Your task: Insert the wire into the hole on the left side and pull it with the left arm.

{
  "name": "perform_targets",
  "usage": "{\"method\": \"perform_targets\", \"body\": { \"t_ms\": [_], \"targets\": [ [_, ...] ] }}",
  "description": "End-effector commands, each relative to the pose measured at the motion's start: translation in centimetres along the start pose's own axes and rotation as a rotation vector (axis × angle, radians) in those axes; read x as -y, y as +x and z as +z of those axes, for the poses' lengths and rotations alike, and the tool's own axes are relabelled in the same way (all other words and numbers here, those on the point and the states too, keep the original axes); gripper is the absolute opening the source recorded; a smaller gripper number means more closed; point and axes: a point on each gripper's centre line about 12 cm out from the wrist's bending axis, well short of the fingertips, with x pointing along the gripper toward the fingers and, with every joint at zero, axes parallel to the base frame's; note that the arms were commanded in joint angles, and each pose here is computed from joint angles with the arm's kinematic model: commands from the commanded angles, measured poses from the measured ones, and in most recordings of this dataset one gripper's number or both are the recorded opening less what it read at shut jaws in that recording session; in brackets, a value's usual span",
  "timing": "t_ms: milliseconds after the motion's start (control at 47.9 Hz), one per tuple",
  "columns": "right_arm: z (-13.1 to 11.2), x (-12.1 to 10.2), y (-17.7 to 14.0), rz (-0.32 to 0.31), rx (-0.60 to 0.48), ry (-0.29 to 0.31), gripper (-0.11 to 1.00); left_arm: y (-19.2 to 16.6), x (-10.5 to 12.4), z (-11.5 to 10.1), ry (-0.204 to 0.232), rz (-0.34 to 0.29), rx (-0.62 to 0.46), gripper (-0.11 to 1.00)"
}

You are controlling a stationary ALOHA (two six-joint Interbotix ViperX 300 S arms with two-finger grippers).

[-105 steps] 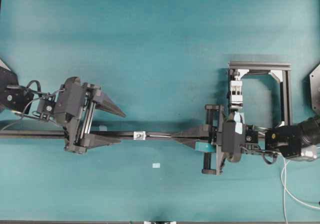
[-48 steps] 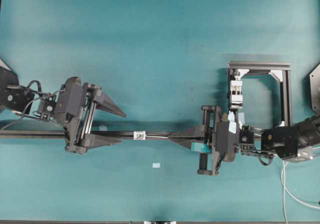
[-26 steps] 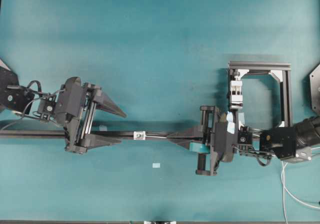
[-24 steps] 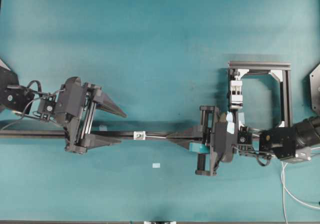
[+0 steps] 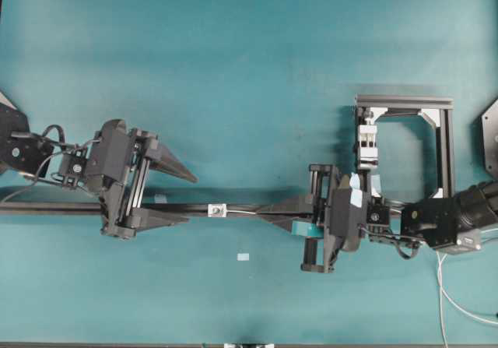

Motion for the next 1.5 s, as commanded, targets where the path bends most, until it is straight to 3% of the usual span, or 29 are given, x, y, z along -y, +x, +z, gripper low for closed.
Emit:
{"method": "perform_targets", "body": {
  "t_ms": [0, 668, 1481],
  "targets": [
    [0.9, -0.5, 0.2, 0.008, 0.028, 0.016, 0.05, 0.2, 0.2, 0.7, -0.001, -0.007, 0.027, 0.75],
    [1.1, -1.3, 1.4, 0.013, 0.044, -0.008, 0.05, 0.5, 0.4, 1.0, -0.001, -0.011, 0.034, 0.75],
    [1.9, -1.5, 3.1, 0.003, 0.047, -0.030, 0.05, 1.2, 0.5, 1.4, -0.033, -0.008, 0.011, 0.75]
  ]
}}
